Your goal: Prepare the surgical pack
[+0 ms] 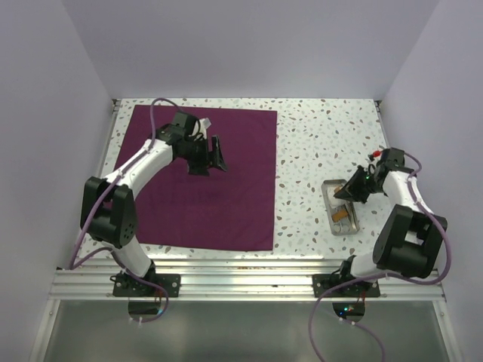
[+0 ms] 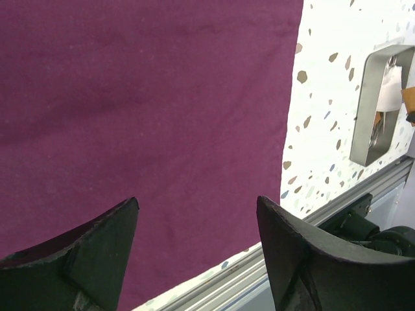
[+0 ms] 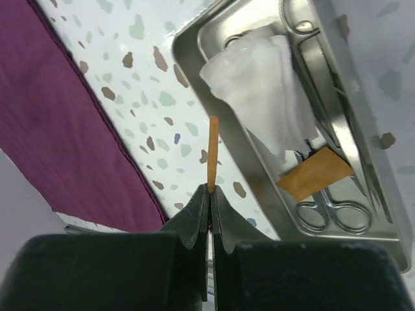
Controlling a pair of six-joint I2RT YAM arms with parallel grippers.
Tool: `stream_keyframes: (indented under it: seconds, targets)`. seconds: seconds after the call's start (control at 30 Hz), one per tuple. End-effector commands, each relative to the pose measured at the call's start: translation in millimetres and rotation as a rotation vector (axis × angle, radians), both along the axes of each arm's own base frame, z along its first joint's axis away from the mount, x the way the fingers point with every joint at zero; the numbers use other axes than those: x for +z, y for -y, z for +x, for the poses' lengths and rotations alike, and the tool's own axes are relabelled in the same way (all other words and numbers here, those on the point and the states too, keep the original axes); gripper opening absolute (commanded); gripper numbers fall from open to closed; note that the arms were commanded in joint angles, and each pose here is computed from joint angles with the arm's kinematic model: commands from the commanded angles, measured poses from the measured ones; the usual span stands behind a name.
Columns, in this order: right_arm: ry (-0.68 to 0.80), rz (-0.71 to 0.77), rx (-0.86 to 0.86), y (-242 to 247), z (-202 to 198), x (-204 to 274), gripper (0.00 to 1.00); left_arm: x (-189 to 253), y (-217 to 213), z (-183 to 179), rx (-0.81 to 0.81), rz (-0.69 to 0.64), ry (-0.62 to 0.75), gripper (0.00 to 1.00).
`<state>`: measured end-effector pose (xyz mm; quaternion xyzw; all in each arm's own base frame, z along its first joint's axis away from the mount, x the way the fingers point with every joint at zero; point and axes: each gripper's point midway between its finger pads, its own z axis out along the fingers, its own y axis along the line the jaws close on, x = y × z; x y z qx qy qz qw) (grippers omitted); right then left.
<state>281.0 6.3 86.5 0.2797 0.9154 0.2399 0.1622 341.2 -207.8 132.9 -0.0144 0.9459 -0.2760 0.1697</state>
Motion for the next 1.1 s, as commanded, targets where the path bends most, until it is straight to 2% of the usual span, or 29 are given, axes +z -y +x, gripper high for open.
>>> stream_keyframes:
  seconds: [0.0, 0.2, 0.37, 0.43, 0.47, 0.63, 0.83, 1.07]
  targets:
    - [-0.100, 0.037, 0.038, 2.3, -27.2, -18.3, 0.00, 7.5, -1.2, 13.3, -0.068, -0.038, 0.067, 0.77]
    - [-0.185, 0.098, 0.039, 4.0, -45.1, -40.6, 0.04, 0.9, 0.2, 9.0, -0.078, -0.062, 0.043, 0.77]
    - [-0.327, 0.015, 0.017, 18.5, -65.9, -39.9, 0.28, -1.3, 2.2, 6.7, -0.076, -0.081, 0.031, 0.77]
    - [-0.329, -0.044, 0.005, 28.1, -65.8, -31.8, 0.42, -1.3, 2.9, 6.2, -0.072, -0.084, 0.028, 0.76]
    - [-0.337, -0.054, 0.002, 29.4, -67.6, -29.3, 0.44, -0.9, 3.2, 6.0, -0.070, -0.086, 0.027, 0.77]
    - [-0.285, -0.094, -0.020, 39.4, -50.6, -13.2, 0.46, -2.0, 3.2, 4.2, -0.059, -0.091, 0.017, 0.76]
    - [-0.248, -0.257, -0.037, 78.0, -21.0, -3.4, 0.45, -6.0, 3.0, 4.6, -0.059, -0.088, 0.013, 0.76]
    - [-0.235, -0.261, -0.038, 92.5, 12.0, -21.4, 0.41, -14.8, 4.7, -0.2, -0.069, -0.096, -0.026, 0.74]
